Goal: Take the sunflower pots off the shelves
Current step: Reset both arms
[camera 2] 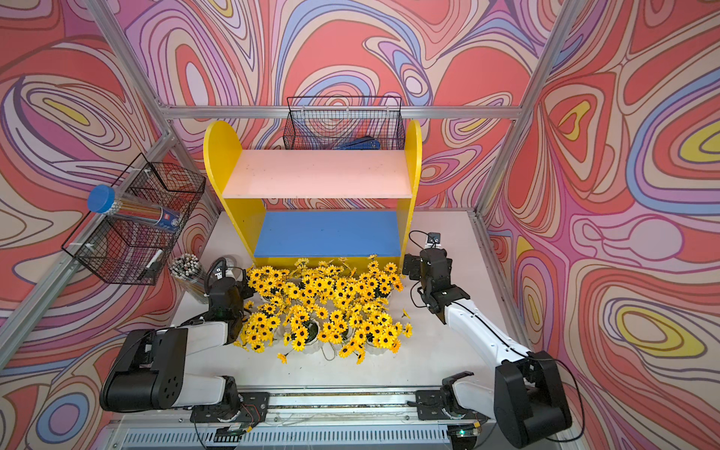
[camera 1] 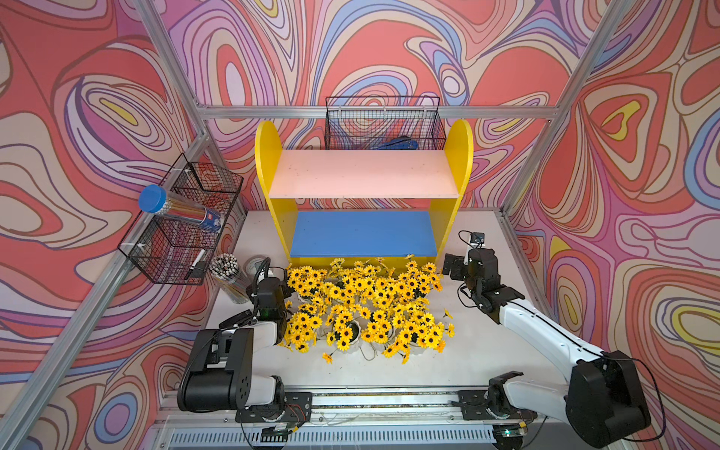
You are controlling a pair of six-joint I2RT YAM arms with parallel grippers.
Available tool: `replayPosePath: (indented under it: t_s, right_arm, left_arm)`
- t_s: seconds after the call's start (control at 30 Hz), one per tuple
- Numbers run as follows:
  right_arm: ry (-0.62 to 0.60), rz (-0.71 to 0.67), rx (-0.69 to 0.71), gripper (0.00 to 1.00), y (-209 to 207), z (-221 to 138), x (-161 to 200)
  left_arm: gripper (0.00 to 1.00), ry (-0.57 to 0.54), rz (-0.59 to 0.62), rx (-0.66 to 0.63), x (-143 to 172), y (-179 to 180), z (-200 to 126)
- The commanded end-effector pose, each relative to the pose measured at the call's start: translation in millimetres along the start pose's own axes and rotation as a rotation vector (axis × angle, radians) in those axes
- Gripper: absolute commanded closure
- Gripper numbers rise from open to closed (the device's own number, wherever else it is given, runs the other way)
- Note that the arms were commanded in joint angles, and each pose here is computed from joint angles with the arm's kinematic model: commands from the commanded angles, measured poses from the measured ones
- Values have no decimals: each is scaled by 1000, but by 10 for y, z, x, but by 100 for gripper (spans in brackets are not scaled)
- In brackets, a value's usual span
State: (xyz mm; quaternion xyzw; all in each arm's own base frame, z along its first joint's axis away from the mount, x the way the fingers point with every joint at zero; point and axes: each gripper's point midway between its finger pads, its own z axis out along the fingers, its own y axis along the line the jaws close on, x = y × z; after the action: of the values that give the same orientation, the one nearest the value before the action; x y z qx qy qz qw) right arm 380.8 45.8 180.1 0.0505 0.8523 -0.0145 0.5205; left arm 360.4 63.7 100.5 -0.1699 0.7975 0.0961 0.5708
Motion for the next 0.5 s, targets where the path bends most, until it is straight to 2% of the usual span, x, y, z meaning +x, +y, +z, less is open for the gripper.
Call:
replayPosePath:
  t_s: [0.0, 0.33, 0.4, 0.43, 0.47]
  right_arm:
    - [-6, -8, -7, 2, -10, 13, 8]
    - [10, -52, -4, 2, -18, 114, 142]
    - [8, -50, -1, 2, -27, 112, 135]
    - [8, -53, 3, 2, -34, 116, 137]
    - [7, -55, 5, 2, -37, 117, 134]
  left_arm:
    - [0, -93, 14, 64, -106, -107, -59]
    - [0, -112, 34, 146, -52, -224, -106]
    - [0, -90, 45, 158, 56, -246, -72]
    - [0, -151, 35, 159, 20, -230, -101]
    - [0, -160, 30, 161, -8, -231, -113]
